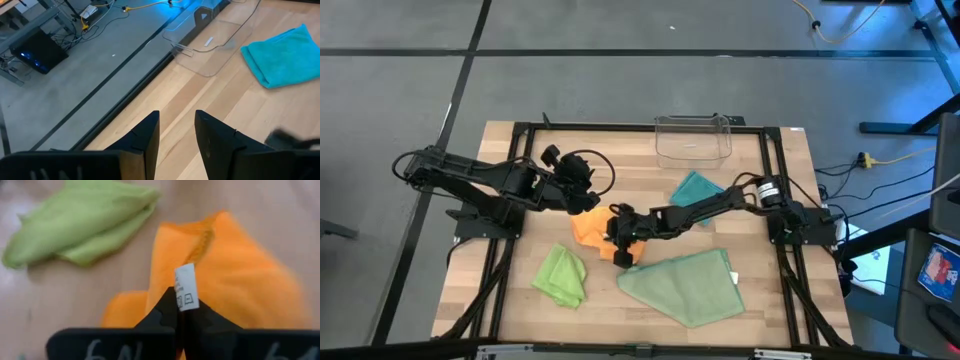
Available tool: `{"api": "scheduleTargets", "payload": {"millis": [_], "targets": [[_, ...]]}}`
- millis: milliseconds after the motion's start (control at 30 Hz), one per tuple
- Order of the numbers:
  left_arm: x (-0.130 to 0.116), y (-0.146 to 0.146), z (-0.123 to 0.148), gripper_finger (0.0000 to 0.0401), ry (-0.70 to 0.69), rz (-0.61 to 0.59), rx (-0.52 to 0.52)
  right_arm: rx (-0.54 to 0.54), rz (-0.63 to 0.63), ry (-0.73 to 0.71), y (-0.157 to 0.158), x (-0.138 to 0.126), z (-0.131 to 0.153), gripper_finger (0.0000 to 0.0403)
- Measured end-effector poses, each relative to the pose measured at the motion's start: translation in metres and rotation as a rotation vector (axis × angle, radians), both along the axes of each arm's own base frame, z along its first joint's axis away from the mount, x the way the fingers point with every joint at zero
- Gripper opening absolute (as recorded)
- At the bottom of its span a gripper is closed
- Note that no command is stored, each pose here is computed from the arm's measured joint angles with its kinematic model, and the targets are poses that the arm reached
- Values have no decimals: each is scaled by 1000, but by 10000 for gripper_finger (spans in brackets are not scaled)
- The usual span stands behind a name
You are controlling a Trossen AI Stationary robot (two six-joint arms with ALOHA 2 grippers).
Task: Fold microfiber towels
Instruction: Fold the orange microfiber cloth
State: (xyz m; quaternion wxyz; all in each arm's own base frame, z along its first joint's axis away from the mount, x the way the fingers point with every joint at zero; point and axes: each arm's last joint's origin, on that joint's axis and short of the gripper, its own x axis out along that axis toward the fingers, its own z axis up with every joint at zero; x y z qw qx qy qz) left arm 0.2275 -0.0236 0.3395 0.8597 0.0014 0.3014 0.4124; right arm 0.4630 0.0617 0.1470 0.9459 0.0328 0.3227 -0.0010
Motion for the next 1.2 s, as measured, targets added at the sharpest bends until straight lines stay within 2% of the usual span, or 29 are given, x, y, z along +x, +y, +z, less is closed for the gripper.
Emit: {"api": "scheduleTargets", "payload": {"millis": [167, 300, 433, 567, 667, 867, 1067, 1200], "targets": [[0, 0, 0, 117, 0, 0, 1, -250, -45, 37, -9, -23, 55, 4], [0, 0, 0, 117, 0, 0, 0, -399, -94, 13, -16, -50, 111, 3], [0, 0, 0, 117, 0, 0, 0, -463, -115, -4, -22, -83, 158, 2], [0, 0, 0, 117, 0, -1, 1, -484, -145, -25, -27, -114, 193, 2], [2, -1, 1, 117, -15, -12, -18, -518, -173, -44, -31, -132, 210, 2], [13, -5, -2, 117, 3, -119, -66, -573, -177, -126, -34, -151, 236, 2], [41, -15, -8, 117, -7, -294, -88, -664, -226, -126, -37, -154, 242, 2], [57, -21, -9, 117, -37, -361, -29, -693, -271, -103, -40, -155, 241, 3]]}}
